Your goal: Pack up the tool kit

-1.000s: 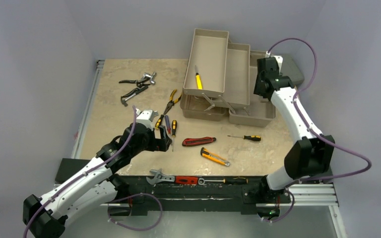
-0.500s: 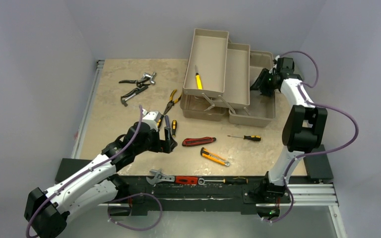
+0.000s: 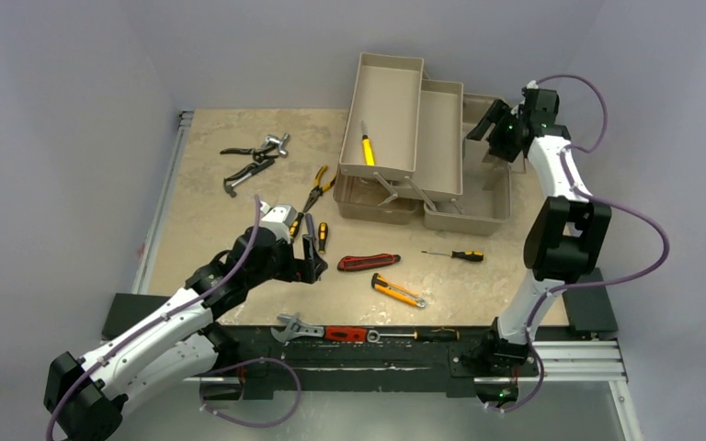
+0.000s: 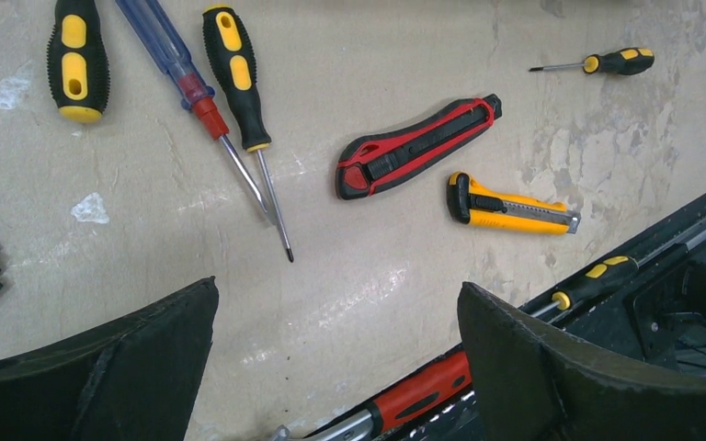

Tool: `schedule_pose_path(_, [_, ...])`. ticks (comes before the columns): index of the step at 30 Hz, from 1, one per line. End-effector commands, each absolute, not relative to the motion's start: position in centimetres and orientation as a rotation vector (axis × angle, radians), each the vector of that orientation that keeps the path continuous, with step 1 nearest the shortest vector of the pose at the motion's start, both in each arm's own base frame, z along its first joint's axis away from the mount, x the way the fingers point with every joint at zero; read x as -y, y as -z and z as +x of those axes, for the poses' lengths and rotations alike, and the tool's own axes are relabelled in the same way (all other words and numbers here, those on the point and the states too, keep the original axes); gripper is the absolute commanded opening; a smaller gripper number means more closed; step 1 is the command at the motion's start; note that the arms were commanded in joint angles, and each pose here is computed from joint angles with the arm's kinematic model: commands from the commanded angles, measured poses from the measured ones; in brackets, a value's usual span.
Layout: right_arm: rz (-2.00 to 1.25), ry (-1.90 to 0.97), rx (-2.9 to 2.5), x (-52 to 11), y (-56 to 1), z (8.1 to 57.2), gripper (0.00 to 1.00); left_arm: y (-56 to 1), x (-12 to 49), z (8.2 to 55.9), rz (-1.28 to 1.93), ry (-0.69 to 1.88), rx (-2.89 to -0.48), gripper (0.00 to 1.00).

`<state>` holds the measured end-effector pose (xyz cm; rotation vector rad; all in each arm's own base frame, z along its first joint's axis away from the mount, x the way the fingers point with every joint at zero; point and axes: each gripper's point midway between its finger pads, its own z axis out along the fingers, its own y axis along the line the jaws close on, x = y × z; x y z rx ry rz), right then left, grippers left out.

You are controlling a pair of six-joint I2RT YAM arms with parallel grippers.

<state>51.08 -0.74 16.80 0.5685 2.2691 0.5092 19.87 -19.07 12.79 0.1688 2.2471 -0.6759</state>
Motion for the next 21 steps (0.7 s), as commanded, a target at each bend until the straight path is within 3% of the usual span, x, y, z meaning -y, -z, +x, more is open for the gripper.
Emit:
schedule_pose_path(1, [0.530,-0.346,-2.167,2.4,-23.3,48.6,0.74,-13.6,18.6,20.2,0.145,0.659,-2.209,0.98])
schedule_pose_path(8, [0.606,-0.104,-2.137,4.9,-25.2,40.8,0.77,-14.5,17.8,20.7,0.194,0.578,-2.187,0.98])
schedule_pose_path(13, [0.841,0.132,-2.066,8.0,-24.4,34.1,0.75,-14.7,17.7,20.9,0.233,0.560,-2.172,0.98])
schedule_pose_path(18, [0.995,0.095,-1.989,7.5,-23.0,29.4,0.70,-14.3,18.1,20.8,0.284,0.566,-2.170,0.97])
schedule_pose_path(21, [1.064,0.063,-1.979,6.8,-21.3,26.7,0.73,-13.7,18.5,20.6,0.321,0.591,-2.155,0.96])
